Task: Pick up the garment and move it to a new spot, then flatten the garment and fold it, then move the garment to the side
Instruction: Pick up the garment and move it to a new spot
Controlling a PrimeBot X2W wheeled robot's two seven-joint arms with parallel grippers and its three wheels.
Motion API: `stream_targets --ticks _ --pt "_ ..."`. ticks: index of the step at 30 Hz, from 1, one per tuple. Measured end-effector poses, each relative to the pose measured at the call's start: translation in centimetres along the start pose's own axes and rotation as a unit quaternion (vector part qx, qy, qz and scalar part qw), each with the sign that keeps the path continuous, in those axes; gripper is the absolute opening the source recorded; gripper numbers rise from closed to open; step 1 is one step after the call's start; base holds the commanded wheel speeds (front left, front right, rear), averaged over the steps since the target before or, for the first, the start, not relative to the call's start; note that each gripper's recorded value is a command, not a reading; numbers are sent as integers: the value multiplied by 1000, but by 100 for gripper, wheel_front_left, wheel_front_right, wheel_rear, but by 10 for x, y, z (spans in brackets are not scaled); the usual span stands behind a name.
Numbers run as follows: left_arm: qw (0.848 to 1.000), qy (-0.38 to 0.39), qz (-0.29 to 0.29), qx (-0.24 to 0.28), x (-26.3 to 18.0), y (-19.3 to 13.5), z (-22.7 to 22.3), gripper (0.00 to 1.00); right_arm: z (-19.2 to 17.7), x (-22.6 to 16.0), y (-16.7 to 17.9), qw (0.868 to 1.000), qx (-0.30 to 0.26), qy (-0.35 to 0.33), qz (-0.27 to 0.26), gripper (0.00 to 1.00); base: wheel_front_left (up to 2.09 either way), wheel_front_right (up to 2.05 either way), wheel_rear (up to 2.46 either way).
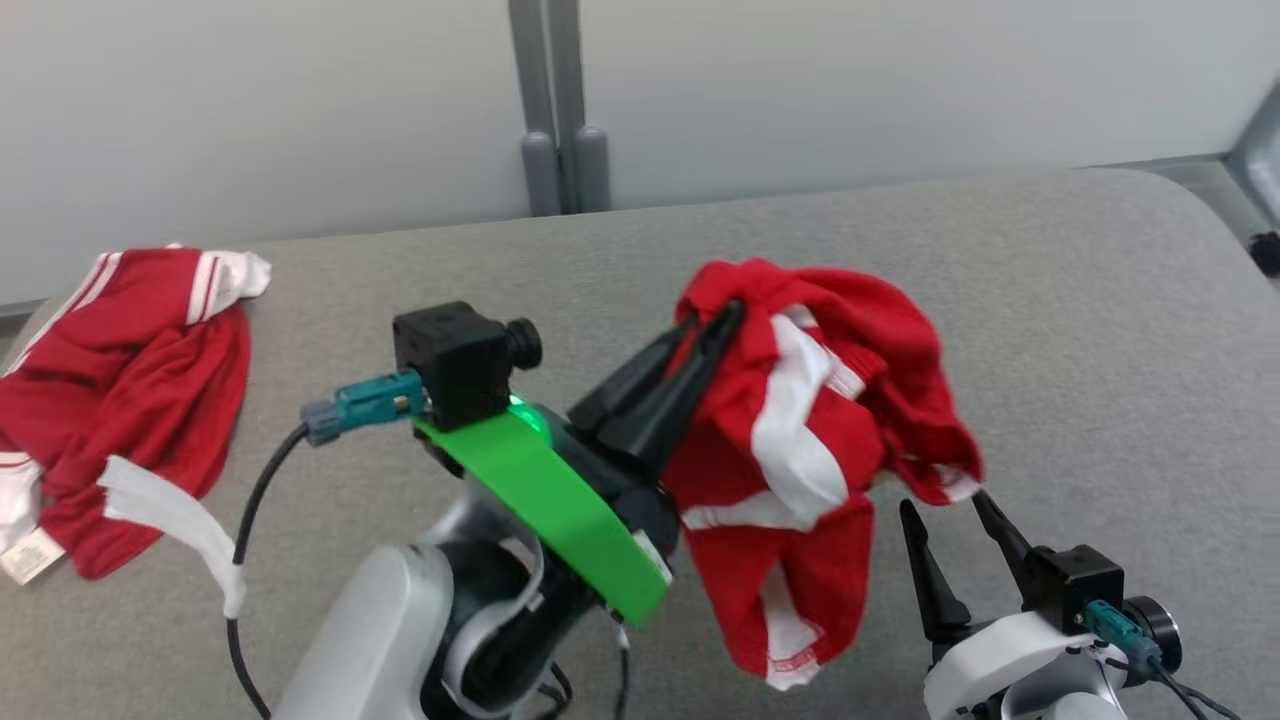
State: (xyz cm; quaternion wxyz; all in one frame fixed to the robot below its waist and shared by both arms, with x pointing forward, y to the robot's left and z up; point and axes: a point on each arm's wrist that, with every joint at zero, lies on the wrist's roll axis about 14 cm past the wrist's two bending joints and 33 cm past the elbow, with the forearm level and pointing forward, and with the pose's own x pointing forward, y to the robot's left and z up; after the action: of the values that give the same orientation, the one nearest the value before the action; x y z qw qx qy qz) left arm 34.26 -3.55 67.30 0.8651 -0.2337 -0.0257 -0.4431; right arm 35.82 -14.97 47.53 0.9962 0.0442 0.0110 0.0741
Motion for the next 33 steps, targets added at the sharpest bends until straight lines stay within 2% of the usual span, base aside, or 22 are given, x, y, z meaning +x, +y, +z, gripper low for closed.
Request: stream_targets --ticks 3,4,9,13,16,19,24,27,28,29,30,33 --pt "996 27 -42 -80 7 -28 -18 0 1 -10 -15 1000 6 -3 -27 100 0 0 0" --pt "995 34 -43 -89 10 -30 -23 0 2 -13 -20 999 9 -5 -36 100 0 0 0" --pt "984 84 -16 -156 30 -15 -60 0 9 -23 -47 996 20 -17 -81 100 0 0 0" --pt "975 120 52 -180 49 32 -96 0 5 -27 -62 994 26 -11 -108 100 0 0 0" --pt "964 125 120 -200 61 83 -114 0 3 -24 -72 992 30 -6 -122 100 0 0 0" --pt "957 115 181 -196 75 139 -121 0 -5 -22 -79 990 35 7 -134 100 0 0 0" --pt "943 101 234 -213 91 201 -137 0 -20 -21 -88 988 38 32 -149 100 0 0 0" --pt "942 109 252 -191 97 228 -150 1 -26 -23 -95 985 37 44 -161 100 0 0 0" --pt "942 112 258 -181 97 236 -155 16 -29 -26 -97 984 37 49 -167 100 0 0 0" --pt "941 113 267 -176 98 244 -160 85 -30 -28 -100 983 36 53 -172 100 0 0 0" --pt "941 113 268 -172 99 246 -164 100 -32 -30 -102 982 35 56 -176 100 0 0 0" --pt "940 121 267 -174 101 247 -180 100 -34 -37 -109 979 31 61 -191 100 0 0 0"
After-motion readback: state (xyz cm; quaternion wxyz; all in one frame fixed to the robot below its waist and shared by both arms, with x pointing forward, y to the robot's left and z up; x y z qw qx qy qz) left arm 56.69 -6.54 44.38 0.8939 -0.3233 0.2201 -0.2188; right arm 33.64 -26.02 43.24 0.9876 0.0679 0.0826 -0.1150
